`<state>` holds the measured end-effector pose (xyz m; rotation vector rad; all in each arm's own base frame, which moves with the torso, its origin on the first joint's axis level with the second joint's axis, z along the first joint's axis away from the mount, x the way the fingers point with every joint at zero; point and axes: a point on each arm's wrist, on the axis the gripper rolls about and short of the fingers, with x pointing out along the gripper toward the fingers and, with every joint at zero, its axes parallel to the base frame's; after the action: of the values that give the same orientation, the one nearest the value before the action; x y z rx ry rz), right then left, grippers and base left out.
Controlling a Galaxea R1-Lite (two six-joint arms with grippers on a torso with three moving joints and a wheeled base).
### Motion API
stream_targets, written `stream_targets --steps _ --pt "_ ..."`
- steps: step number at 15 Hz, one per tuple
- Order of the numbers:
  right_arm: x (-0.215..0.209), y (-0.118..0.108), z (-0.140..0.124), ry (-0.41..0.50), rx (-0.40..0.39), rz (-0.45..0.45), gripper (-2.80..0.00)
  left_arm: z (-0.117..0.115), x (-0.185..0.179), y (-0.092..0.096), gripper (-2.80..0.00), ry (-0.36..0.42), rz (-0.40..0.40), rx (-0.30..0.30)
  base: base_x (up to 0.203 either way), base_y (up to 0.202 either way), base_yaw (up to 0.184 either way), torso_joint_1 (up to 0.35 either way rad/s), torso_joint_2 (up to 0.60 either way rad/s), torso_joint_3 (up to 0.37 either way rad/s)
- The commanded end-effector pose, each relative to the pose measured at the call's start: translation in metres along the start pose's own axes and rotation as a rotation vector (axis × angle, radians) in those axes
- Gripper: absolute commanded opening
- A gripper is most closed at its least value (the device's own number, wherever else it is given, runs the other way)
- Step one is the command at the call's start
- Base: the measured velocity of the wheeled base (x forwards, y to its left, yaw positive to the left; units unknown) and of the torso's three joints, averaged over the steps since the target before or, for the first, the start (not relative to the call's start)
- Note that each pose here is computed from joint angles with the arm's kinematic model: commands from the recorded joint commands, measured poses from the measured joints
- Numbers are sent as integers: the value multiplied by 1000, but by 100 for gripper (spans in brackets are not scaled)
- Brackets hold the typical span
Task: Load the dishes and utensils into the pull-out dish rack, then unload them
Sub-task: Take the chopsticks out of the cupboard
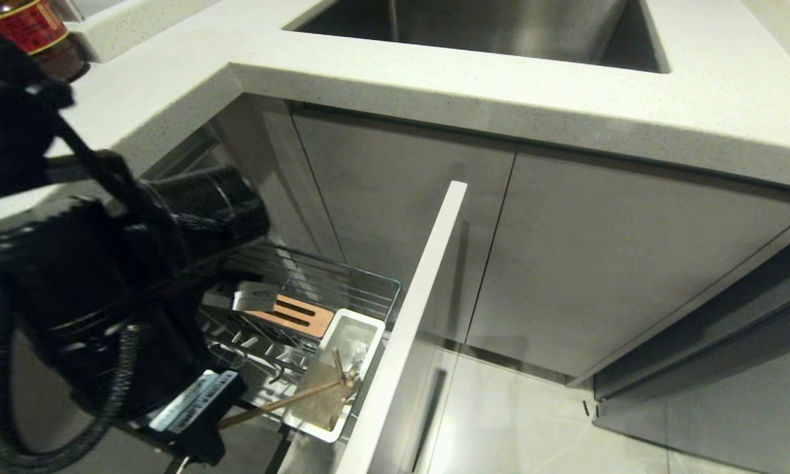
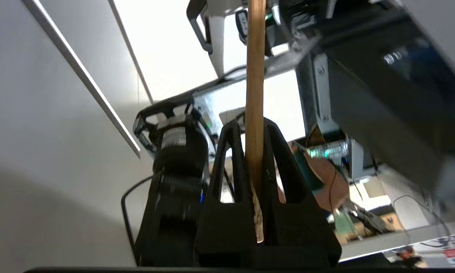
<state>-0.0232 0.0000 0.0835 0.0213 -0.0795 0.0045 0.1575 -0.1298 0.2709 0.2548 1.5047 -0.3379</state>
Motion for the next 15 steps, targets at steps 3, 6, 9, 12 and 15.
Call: stream_targets --steps 3,6,9,12,15 --pt "1 0 -7 24 0 0 -280 -53 -56 13 -280 -258 -58 20 0 0 0 0 0 0" --pt "1 0 -7 24 0 0 -280 -87 -86 25 -280 -450 -75 17 0 0 0 0 0 0" --pt "1 0 -7 26 0 0 -280 -123 -110 39 -280 -642 -39 -14 0 0 0 0 0 0" --pt "1 0 -7 24 0 0 -280 -149 -123 53 -280 -824 45 -131 0 0 0 0 0 0" --pt "1 0 -7 24 0 0 -280 -150 -134 63 -280 -980 221 -374 0 0 0 0 0 0"
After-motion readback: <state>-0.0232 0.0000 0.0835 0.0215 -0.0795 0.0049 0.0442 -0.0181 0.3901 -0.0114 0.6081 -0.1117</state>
